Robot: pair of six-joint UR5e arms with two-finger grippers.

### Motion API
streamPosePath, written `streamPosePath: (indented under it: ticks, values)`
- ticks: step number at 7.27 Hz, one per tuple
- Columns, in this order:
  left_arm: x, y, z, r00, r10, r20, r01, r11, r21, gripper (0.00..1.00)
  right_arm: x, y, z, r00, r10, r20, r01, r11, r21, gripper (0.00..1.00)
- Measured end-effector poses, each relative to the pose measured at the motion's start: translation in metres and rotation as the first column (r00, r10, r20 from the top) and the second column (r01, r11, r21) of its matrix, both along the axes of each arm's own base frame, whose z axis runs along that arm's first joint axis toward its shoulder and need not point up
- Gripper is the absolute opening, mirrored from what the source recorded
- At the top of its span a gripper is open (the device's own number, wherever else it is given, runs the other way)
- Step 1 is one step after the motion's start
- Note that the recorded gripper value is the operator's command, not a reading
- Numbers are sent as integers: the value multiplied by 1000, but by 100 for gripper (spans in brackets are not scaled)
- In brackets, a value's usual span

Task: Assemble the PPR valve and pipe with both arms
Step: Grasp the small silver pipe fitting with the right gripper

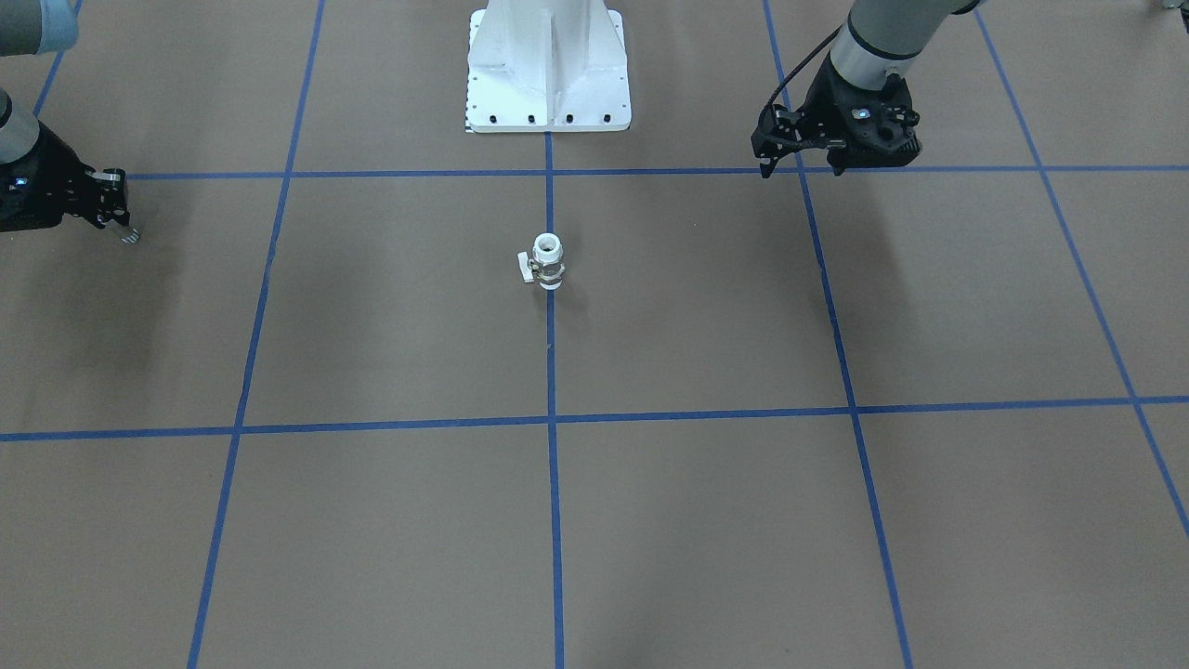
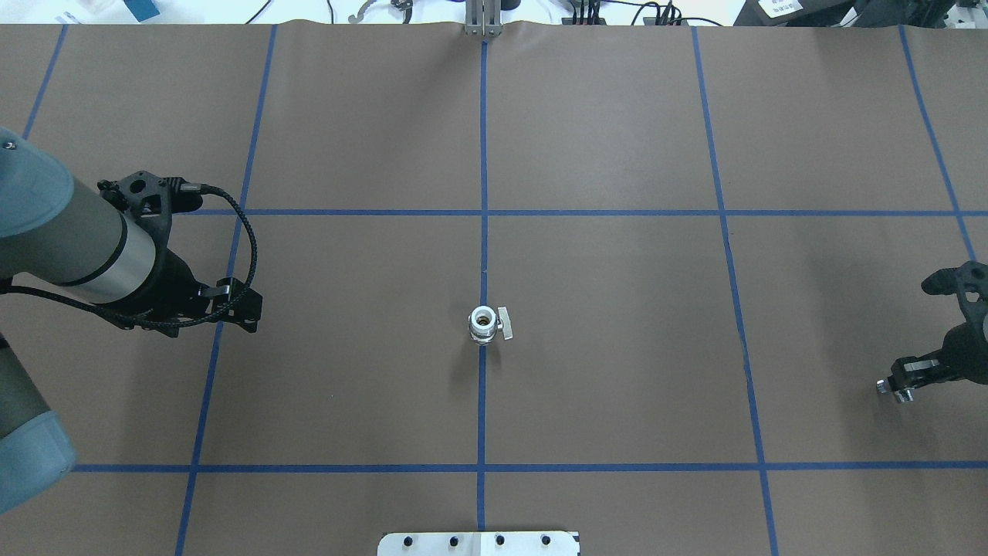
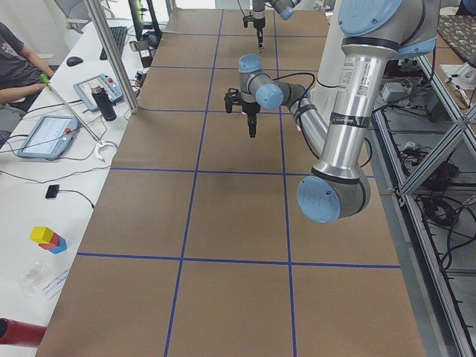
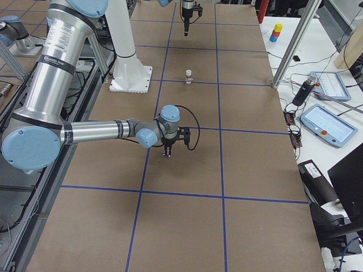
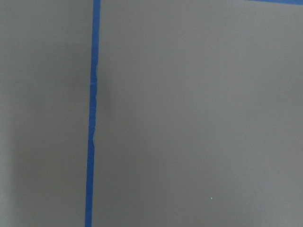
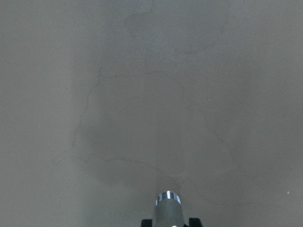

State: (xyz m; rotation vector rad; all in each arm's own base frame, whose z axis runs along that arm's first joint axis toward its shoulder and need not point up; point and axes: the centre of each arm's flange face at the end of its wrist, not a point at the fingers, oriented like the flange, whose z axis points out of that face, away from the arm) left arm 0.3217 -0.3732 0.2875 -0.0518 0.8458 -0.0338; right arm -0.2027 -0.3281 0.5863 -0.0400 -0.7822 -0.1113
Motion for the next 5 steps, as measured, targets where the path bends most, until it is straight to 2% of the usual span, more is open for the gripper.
streamPosePath:
  ticks: [2, 4, 5]
  values:
    - [-4, -3, -1, 1000, -12, 0, 12, 1000, 0, 99, -10, -11, -25, 999, 29, 35, -29, 1000, 3, 0]
    - [-10, -7, 3, 1000, -20, 6, 20, 1000, -1, 99, -43, -46, -79, 993, 89, 80, -87, 996, -28, 0]
    - [-10, -7, 7, 1000, -19, 12, 20, 1000, -5, 99, -67, -70, -122, 989, 115, 89, -111, 992, -54, 0]
